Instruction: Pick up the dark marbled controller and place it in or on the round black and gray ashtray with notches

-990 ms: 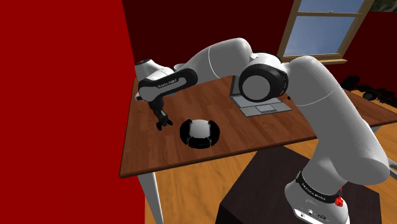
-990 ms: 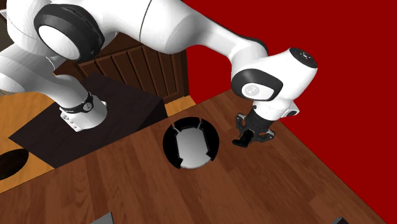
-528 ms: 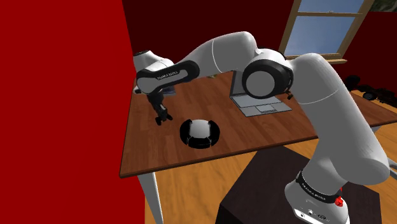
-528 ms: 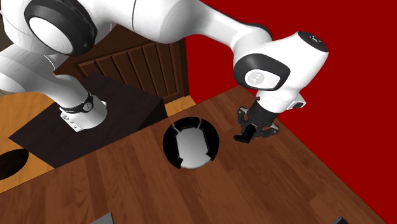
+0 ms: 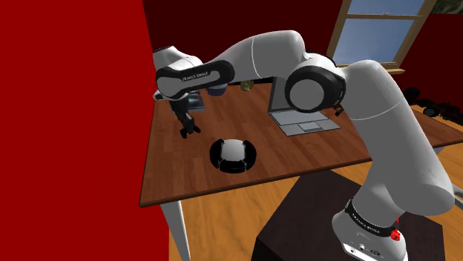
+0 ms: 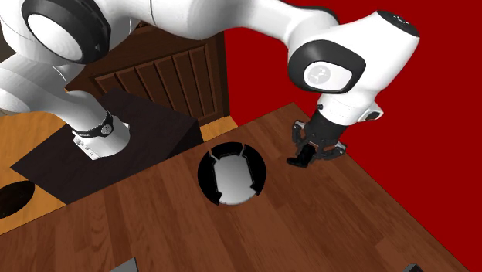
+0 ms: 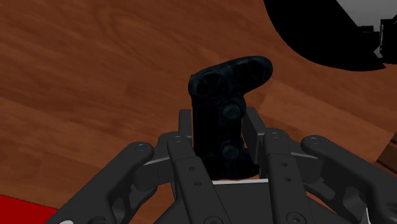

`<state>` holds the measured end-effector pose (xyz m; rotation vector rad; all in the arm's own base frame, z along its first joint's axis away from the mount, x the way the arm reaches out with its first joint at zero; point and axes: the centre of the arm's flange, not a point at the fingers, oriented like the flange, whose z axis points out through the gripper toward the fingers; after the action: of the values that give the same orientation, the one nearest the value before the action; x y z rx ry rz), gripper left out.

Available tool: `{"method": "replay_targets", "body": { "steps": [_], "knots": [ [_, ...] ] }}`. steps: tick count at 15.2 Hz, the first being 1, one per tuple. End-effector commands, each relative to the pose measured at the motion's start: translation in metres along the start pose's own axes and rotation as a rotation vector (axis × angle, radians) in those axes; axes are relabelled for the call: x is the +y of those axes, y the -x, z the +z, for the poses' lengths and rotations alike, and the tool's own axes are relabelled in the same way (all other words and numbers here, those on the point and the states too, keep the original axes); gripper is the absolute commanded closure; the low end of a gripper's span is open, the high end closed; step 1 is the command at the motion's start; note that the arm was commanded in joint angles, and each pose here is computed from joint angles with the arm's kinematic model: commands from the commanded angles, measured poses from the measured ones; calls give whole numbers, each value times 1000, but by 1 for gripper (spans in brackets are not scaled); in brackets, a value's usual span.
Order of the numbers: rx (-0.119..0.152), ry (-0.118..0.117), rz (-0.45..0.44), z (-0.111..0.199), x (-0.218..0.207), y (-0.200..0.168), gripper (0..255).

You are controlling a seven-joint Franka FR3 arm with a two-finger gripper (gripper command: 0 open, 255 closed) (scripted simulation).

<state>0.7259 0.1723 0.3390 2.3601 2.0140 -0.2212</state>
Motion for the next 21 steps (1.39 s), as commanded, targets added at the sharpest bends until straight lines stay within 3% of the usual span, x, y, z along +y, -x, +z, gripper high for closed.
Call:
{"method": "replay_targets", "body": {
  "steps": [1,15,21],
  "knots": [
    [0,0,0,-4,-11,8,255],
    [0,0,0,7,-158,120,255],
    [0,0,0,34,-161,119,255]
  ]
}}
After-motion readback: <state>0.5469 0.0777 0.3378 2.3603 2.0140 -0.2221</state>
